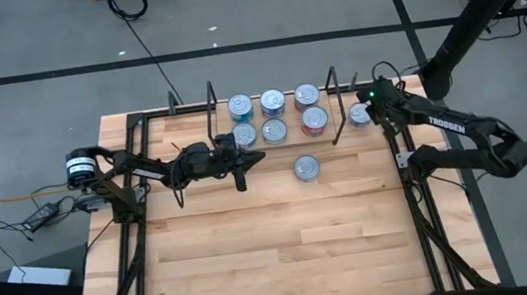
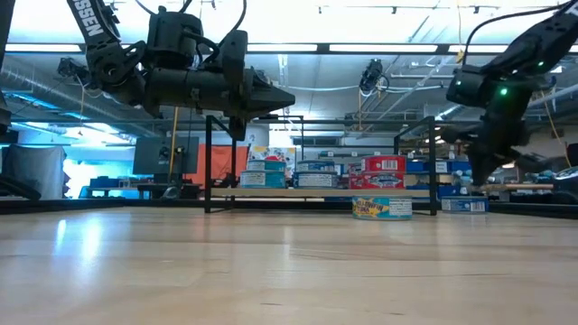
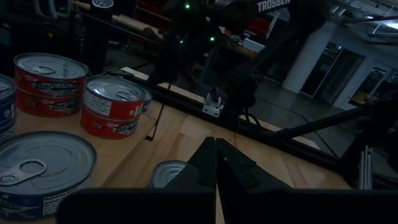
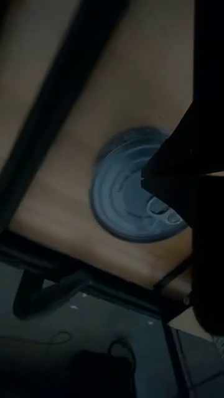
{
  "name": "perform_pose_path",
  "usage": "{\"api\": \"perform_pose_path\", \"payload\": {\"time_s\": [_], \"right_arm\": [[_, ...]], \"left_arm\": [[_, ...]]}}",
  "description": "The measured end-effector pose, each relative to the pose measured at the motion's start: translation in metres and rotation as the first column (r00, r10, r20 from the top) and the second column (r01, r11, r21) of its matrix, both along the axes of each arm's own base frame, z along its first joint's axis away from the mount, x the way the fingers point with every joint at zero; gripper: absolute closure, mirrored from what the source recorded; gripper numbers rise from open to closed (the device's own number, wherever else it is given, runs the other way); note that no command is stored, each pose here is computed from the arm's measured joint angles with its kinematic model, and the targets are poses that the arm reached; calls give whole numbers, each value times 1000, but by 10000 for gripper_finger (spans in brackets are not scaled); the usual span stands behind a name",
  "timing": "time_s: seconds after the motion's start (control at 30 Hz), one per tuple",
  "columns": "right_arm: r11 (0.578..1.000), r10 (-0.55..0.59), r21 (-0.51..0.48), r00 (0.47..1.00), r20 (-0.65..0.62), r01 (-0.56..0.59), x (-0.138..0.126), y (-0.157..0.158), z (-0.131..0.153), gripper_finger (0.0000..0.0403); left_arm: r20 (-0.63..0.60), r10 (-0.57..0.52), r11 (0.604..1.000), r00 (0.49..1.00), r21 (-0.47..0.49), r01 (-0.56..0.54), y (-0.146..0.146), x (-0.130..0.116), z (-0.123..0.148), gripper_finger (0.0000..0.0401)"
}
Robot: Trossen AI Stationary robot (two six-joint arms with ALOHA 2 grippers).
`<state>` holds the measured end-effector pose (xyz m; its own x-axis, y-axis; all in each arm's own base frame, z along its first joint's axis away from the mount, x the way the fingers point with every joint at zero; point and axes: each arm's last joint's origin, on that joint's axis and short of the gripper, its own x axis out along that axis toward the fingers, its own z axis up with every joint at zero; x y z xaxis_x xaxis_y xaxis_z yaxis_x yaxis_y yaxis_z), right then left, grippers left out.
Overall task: Stack canned seafood by type on shelf
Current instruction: Stack the blue tuna can on top of the blue tuna can on the shelf
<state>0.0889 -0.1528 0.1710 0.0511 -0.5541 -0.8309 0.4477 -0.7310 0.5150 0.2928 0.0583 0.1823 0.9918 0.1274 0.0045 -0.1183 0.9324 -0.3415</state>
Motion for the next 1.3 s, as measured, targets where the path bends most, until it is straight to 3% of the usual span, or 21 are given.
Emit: {"api": "perform_pose_path", "payload": {"time_s": [0.3, 0.53, 0.9, 1.13, 1.3], "right_arm": [[984, -137, 126, 986, 93, 125, 13, -1, -18, 402], [967, -218, 167, 964, 153, 192, 22, 5, -19, 402], [919, -312, 287, 943, 112, 270, 19, 42, -11, 402], [916, -314, 297, 943, 108, 271, 20, 58, -6, 402], [923, -339, 241, 931, 137, 300, 20, 52, -4, 402]], "left_arm": [[1, 0, 1000, 1000, -10, 0, 0, 0, 0, 398], [4, -41, 999, 999, -27, 41, -1, 0, 0, 398], [3, -54, 998, 999, -22, 54, -2, 0, 0, 398], [1, -61, 998, 998, 1, 61, -2, 0, 0, 398], [0, -75, 997, 997, 3, 75, -2, 0, 0, 398]]}}
